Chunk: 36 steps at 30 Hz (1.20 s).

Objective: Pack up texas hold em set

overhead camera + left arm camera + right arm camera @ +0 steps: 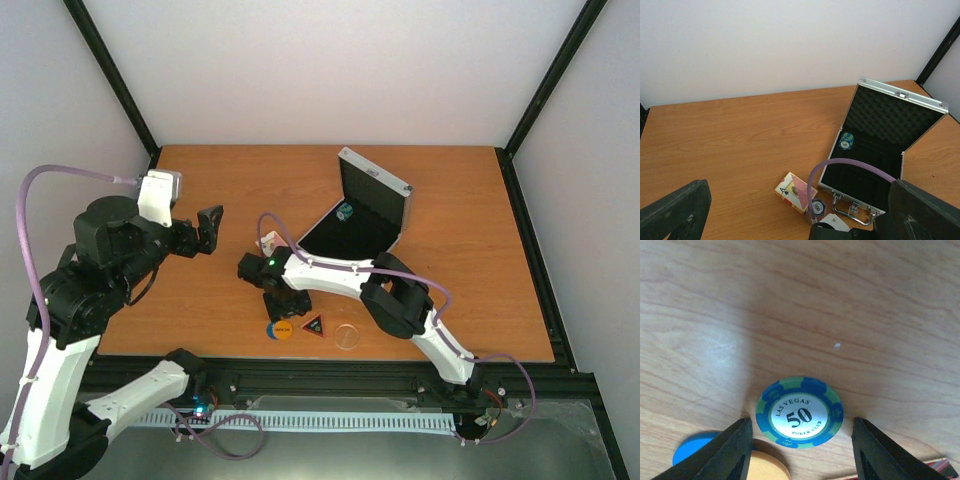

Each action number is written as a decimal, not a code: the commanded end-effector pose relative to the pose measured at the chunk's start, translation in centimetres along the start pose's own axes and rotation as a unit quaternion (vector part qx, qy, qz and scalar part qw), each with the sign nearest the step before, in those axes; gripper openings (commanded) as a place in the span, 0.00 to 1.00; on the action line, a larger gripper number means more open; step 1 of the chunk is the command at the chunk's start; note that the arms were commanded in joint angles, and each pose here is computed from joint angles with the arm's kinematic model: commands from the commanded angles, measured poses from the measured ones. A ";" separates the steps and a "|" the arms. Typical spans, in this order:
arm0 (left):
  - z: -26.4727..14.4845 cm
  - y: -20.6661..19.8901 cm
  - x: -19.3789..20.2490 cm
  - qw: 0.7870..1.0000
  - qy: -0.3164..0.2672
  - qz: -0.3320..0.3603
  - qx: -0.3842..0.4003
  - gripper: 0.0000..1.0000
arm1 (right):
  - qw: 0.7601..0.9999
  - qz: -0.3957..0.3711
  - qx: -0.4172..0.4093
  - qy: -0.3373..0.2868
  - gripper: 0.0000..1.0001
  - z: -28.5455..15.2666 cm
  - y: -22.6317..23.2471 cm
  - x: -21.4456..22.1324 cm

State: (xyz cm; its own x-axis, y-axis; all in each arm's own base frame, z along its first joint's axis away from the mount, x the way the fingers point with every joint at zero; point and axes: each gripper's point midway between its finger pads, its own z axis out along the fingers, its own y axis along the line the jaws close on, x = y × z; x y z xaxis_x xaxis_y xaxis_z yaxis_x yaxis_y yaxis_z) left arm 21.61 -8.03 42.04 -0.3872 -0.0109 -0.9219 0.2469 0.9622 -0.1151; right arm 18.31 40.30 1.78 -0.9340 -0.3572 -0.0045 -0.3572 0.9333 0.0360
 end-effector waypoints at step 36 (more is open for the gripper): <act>-0.2 0.8 0.5 1.000 0.006 0.009 -0.020 1.00 | 0.999 -0.019 0.033 -0.008 0.54 0.0 -1.5 -1.0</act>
State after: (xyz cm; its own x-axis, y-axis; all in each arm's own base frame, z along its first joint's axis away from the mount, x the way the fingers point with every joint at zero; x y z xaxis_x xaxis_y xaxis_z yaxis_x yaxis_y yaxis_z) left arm 21.38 -7.55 41.94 -0.3842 -0.0113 -0.9232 0.2307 0.9670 -0.1079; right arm 18.82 39.48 1.71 -0.9216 -0.3882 0.0050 -0.3882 0.9216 -0.0052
